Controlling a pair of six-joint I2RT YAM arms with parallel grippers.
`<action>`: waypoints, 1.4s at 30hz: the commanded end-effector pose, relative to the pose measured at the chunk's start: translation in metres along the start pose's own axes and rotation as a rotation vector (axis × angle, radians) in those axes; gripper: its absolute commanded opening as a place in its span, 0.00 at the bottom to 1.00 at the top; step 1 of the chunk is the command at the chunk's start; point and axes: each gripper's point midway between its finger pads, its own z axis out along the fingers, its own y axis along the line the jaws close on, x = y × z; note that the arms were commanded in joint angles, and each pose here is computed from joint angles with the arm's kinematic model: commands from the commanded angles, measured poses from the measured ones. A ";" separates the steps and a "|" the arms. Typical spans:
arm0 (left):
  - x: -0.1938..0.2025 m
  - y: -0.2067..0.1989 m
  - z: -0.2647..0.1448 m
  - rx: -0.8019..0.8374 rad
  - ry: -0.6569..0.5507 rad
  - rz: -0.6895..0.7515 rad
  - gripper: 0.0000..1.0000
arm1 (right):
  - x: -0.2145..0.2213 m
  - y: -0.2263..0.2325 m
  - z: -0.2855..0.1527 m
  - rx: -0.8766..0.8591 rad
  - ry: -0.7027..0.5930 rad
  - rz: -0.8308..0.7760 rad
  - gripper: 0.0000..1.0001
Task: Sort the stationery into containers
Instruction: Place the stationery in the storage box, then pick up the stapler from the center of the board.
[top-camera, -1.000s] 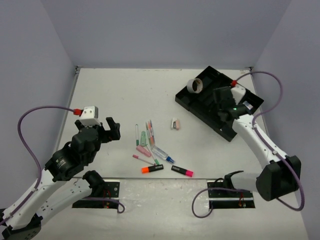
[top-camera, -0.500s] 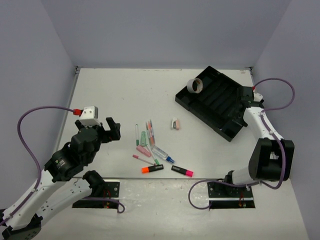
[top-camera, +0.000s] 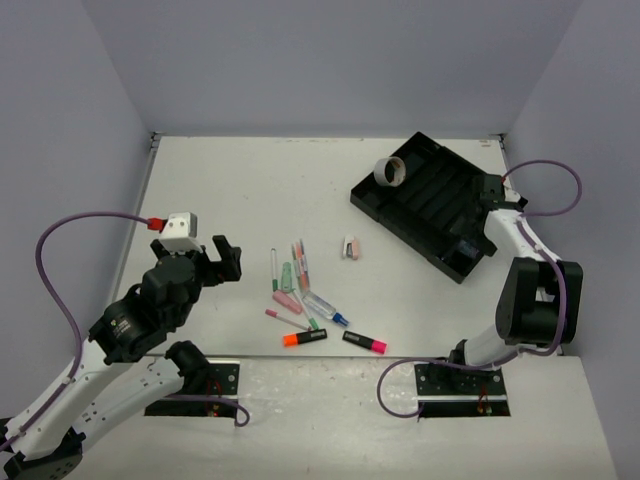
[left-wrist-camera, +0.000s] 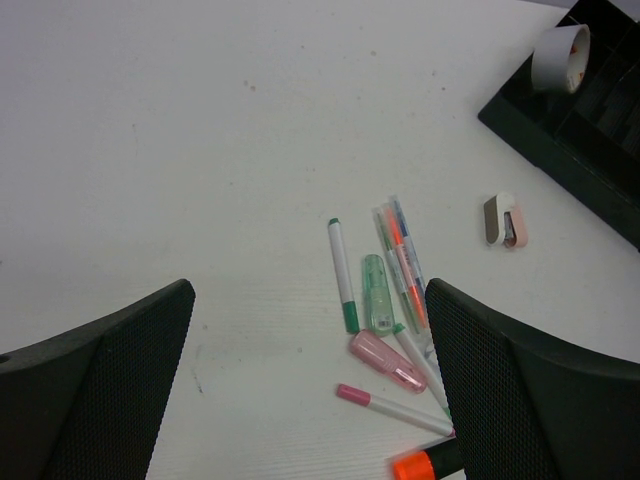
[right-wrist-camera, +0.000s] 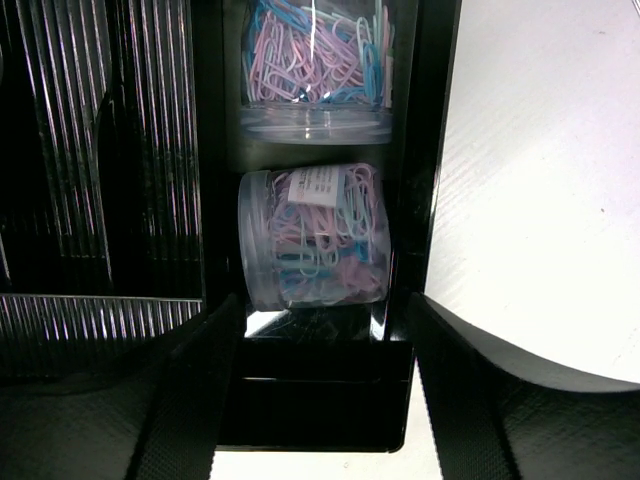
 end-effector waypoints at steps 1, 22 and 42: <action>-0.009 -0.004 0.002 0.016 -0.033 0.008 1.00 | -0.024 0.004 -0.012 -0.023 -0.074 0.042 0.73; -0.005 0.001 0.008 -0.040 -0.012 0.018 1.00 | 0.077 0.149 -0.183 -0.730 -0.166 -0.383 0.72; 0.023 -0.066 0.055 0.036 0.233 0.004 1.00 | 0.123 0.123 -0.187 -0.661 -0.072 -0.461 0.71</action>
